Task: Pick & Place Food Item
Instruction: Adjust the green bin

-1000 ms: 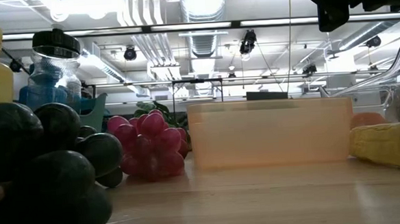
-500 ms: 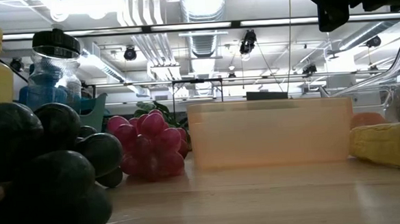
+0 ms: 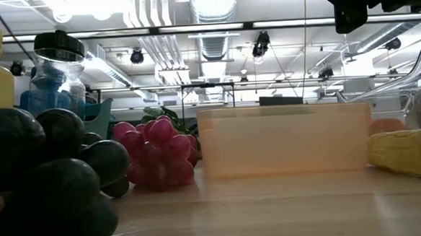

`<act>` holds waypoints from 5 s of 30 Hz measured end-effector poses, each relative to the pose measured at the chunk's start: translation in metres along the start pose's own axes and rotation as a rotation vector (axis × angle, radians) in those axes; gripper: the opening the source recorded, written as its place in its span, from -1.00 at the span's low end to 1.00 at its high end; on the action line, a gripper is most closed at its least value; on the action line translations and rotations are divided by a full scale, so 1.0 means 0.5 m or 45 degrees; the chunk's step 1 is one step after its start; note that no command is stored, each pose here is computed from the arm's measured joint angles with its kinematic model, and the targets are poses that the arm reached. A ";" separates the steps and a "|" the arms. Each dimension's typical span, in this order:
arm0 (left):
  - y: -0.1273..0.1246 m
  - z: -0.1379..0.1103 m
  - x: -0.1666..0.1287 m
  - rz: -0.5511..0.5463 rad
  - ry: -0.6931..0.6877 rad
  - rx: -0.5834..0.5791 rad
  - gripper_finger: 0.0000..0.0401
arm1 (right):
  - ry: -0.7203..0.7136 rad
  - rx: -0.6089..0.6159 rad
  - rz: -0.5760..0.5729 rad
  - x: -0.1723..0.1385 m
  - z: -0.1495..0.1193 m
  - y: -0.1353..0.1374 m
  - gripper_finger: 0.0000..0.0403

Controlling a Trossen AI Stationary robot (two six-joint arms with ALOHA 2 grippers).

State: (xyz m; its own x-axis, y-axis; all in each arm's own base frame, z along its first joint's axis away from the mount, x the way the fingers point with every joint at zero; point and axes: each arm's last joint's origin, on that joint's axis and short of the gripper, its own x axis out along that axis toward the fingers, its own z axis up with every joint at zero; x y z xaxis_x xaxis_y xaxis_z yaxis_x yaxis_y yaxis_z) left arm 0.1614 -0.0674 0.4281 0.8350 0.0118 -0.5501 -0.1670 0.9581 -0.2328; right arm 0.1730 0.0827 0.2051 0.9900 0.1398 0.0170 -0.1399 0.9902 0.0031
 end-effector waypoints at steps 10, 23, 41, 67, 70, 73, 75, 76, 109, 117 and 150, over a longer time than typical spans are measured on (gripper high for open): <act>-0.167 -0.095 0.009 -0.184 0.152 0.158 0.20 | 0.000 0.000 0.000 0.000 0.000 0.000 -0.06; -0.289 -0.152 0.074 -0.195 0.332 0.162 0.62 | 0.000 0.000 0.000 0.000 0.000 0.000 -0.06; -0.398 -0.264 0.205 -0.116 0.520 0.324 0.65 | 0.000 0.000 0.000 0.000 0.000 0.000 -0.06; -0.462 -0.373 0.269 -0.163 0.573 0.440 0.65 | 0.000 0.000 0.000 0.000 0.000 0.000 -0.06; -0.462 -0.374 0.270 -0.161 0.574 0.440 0.65 | 0.000 0.000 0.000 0.000 0.000 0.000 -0.06; -0.461 -0.373 0.269 -0.161 0.574 0.436 0.65 | 0.000 0.000 0.000 0.000 0.000 0.000 -0.06; -0.462 -0.369 0.266 -0.158 0.576 0.438 0.65 | 0.000 0.000 0.000 0.000 0.000 0.000 -0.06; -0.463 -0.366 0.264 -0.160 0.576 0.437 0.65 | 0.000 0.000 0.000 0.000 0.000 0.000 -0.06; -0.371 -0.350 0.212 0.136 0.599 0.178 0.65 | 0.000 0.000 0.000 0.000 0.000 0.000 -0.06; -0.353 -0.322 0.177 0.133 0.531 0.162 0.65 | 0.000 0.000 0.000 0.000 0.000 0.000 -0.06; -0.458 -0.420 0.104 -0.144 -0.027 0.335 0.65 | 0.000 0.000 0.000 0.000 0.000 0.000 -0.06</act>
State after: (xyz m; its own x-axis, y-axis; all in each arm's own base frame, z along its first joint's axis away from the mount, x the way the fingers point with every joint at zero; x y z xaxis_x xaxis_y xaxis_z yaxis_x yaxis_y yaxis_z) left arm 0.1329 -0.3464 0.2845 0.8517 -0.0961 -0.5151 0.0674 0.9950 -0.0742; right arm 0.1730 0.0827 0.2051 0.9900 0.1398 0.0170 -0.1399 0.9902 0.0031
